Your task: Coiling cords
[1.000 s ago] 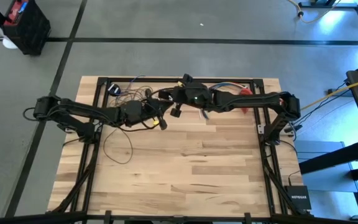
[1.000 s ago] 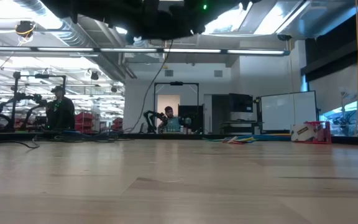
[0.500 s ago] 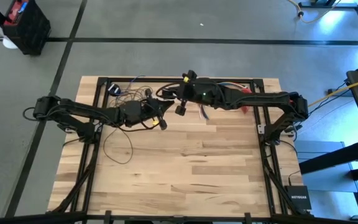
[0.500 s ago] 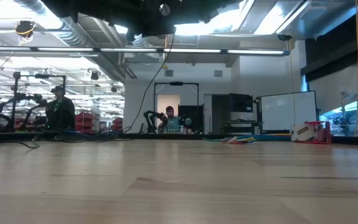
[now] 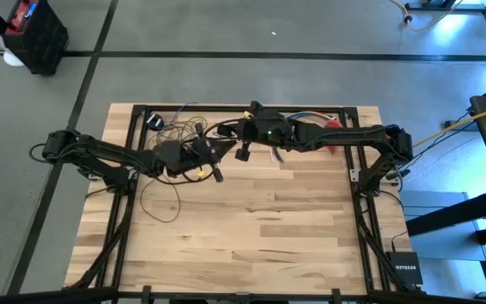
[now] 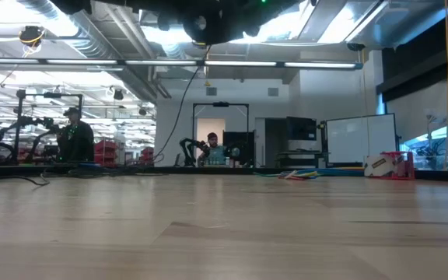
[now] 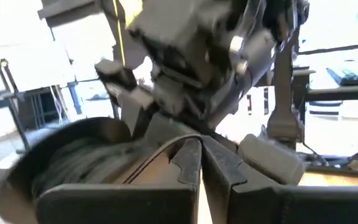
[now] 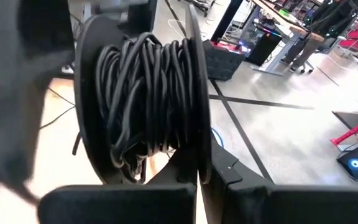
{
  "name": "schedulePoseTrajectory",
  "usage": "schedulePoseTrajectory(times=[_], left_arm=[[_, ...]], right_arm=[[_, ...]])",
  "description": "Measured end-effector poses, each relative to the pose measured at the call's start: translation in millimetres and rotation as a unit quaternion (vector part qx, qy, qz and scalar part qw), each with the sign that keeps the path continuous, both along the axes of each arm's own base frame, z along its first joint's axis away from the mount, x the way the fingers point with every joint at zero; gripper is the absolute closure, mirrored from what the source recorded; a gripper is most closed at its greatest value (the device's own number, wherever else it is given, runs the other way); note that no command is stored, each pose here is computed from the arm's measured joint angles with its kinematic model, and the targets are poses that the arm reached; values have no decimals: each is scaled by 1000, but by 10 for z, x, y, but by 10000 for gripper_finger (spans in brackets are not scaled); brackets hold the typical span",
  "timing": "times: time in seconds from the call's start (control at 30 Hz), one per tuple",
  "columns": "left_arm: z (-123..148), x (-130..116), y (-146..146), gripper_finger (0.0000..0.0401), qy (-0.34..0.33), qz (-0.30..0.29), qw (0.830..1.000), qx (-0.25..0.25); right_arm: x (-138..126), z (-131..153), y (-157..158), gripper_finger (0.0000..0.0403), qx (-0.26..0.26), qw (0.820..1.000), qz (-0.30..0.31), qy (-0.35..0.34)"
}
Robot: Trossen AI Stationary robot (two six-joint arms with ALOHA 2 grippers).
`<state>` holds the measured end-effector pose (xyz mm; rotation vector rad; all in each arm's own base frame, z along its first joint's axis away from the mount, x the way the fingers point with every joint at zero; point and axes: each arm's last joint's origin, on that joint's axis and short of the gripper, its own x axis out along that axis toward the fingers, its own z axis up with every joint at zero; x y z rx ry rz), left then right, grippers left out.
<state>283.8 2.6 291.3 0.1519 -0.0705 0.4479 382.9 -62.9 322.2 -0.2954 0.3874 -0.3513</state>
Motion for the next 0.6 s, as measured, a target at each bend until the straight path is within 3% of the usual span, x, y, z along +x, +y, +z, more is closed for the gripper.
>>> schedulePoseTrajectory(times=[0.23,0.47,0.6], left_arm=[[25,-16,95,401,2,55,998,23],[5,-10,11,401,14,39,999,24],[88,-34,-34,401,-15,46,998,42]], right_arm=[[3,-30,43,400,-4,1000,3,15],[6,-38,66,400,-20,1000,0,24],[11,-35,77,400,-16,1000,15,21]])
